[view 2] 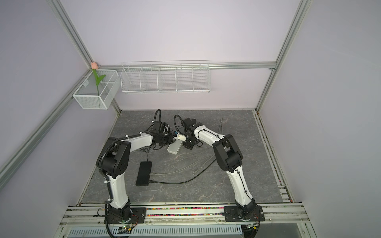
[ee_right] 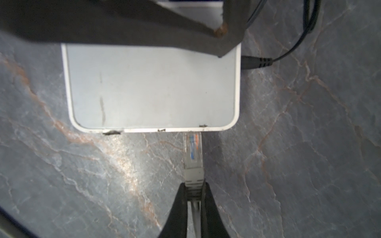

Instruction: Insert the plug into the switch port

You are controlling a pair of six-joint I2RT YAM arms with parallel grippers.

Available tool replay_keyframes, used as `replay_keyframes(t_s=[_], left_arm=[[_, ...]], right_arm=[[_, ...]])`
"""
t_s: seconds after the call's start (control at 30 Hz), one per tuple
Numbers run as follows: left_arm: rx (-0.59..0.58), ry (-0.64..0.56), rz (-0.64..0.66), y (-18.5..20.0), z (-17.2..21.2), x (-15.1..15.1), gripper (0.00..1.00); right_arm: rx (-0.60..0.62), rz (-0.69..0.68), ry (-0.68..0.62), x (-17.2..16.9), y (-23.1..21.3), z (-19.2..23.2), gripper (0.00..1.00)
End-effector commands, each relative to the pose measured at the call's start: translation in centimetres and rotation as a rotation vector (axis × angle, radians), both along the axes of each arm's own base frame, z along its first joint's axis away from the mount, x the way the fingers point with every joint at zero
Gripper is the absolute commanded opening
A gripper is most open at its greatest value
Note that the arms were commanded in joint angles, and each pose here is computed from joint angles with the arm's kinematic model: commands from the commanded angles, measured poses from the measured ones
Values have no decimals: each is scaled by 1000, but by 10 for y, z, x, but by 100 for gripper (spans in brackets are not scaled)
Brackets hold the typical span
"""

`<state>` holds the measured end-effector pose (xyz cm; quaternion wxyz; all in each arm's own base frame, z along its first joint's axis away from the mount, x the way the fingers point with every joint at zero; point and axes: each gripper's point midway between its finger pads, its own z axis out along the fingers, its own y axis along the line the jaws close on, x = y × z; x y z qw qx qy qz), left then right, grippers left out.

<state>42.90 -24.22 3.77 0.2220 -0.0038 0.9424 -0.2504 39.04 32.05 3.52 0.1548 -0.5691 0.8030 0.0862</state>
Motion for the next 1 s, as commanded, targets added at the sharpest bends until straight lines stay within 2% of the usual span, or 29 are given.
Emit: replay_keyframes(t_s=[0.0,0.97], left_arm=[[75,131,-18,10,-38,-32,34],[63,132,-20,8,-38,-32,34]], right_arm=[[8,-2,-12,0,4,4,7],[-39,-14,31,3,2,-17,7]])
